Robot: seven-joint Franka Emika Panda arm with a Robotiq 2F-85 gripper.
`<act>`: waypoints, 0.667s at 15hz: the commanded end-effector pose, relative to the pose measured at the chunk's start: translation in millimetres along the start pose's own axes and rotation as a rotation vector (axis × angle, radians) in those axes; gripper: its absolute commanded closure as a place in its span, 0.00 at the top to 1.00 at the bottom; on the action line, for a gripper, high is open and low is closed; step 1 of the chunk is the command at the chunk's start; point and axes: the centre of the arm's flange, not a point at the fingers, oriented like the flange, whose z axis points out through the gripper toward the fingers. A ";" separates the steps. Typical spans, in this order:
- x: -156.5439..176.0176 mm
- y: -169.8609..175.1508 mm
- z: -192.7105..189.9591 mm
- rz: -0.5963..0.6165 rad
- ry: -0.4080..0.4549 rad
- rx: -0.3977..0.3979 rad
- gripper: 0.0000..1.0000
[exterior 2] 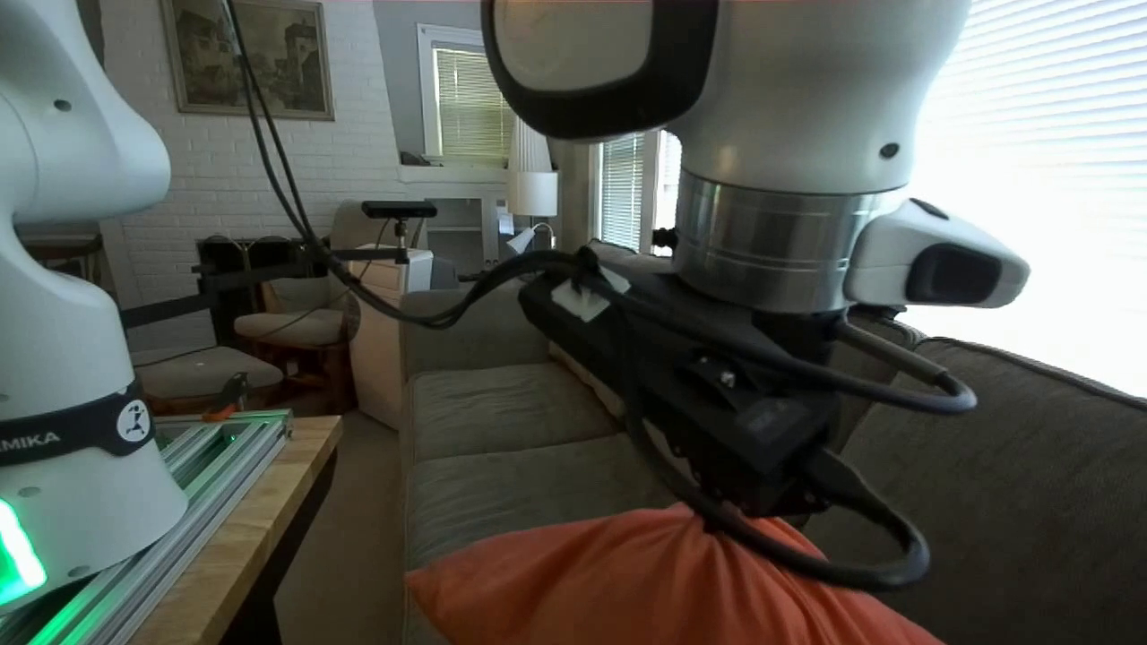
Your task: Move the pillows on the sofa
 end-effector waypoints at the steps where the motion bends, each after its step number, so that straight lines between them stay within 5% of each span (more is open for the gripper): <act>1: -10.1 23.4 -14.0 0.111 0.034 0.002 0.01; 10: -20.9 51.1 -7.6 0.274 0.010 -0.020 0.01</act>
